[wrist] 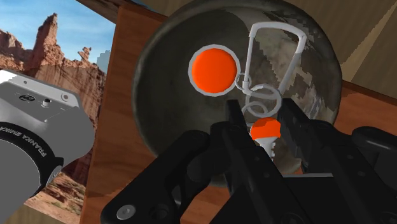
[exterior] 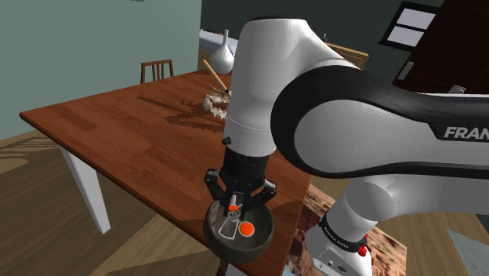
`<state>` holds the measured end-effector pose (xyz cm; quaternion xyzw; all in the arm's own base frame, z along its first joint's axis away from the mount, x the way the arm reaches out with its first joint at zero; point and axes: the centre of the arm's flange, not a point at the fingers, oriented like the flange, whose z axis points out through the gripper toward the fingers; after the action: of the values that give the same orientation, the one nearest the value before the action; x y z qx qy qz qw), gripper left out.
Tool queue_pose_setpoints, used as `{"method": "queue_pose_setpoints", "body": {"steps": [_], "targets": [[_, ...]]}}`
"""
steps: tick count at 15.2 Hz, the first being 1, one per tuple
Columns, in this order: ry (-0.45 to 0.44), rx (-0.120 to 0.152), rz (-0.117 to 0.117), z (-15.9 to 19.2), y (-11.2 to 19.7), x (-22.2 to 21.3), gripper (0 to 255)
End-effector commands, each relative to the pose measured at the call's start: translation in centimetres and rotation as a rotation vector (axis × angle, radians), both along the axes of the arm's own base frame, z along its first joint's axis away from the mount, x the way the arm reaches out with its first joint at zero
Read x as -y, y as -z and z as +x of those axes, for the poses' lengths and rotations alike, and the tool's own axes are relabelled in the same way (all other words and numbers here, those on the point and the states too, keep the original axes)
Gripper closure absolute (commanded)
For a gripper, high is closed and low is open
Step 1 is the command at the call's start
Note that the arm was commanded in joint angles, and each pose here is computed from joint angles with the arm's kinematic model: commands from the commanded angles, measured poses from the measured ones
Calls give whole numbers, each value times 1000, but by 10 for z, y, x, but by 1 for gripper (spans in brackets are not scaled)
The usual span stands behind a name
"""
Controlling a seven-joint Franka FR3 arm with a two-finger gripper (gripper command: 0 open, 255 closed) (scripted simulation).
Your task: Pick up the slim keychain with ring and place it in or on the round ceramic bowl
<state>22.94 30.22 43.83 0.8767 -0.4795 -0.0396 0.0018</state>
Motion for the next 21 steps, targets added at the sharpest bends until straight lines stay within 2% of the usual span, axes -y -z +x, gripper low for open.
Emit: {"method": "queue_pose_setpoints", "body": {"steps": [1,4,5,10,14,21], "targets": [[0,0,0,0,0,0,255],[0,0,0,0,0,0,255],[0,0,0,0,0,0,0],[0,0,0,0,0,0,0],[0,0,0,4,-50,2,0],[0,0,0,4,-50,2,0]]}}
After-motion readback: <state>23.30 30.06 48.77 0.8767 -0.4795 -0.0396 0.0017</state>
